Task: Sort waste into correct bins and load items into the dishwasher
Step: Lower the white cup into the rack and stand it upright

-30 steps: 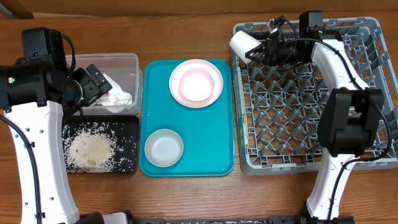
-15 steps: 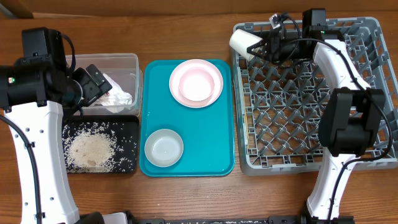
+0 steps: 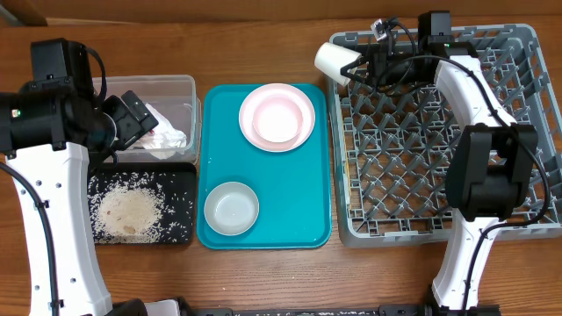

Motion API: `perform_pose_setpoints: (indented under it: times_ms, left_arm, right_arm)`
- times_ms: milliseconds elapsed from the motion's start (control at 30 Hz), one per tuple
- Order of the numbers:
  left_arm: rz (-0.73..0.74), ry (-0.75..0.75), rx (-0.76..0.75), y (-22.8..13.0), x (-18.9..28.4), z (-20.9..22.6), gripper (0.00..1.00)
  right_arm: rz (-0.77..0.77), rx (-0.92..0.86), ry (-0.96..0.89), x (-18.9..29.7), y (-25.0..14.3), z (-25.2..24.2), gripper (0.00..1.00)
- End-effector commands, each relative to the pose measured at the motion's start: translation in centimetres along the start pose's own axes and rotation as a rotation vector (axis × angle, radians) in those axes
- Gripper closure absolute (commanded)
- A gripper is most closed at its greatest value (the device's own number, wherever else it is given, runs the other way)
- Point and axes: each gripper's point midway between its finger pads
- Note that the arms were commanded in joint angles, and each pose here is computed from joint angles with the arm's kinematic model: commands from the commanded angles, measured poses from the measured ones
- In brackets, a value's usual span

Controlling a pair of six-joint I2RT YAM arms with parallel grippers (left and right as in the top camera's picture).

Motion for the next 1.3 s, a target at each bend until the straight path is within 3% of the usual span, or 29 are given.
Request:
perform_pose_setpoints:
  times_ms: [0,800,1067,1267]
  left_arm:
    - [-0.017,0.006,0.007,0.5,0.2,0.2,0.0]
    - [-0.017,0.006,0.007,0.5,0.2,0.2,0.0]
    - [-0.017,0.006,0.007,0.5,0.2,0.1,0.0]
    - [-0.017,0.005,0.007,0.5,0.2,0.1,0.0]
  right_arm:
    - [0.022,-0.025,-0.052,-0.5,-0.9,-2.0,0.96]
    - [0.049,-0.076,-0.175,1.4,-2.4,-5.0,0.96]
    - [-0.018,0.019,0.14,1.2,-0.3,0.3,0.96]
    - [-0.01,0.055,0.122,0.3,-0.3,0.2,0.96]
Point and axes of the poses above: each gripper's point midway between its finger pads, its own x axis back along the fingers, its own z axis along the line the jaws close on, y = z × x, and after that the axes turned 9 degrees about -x, right-handed
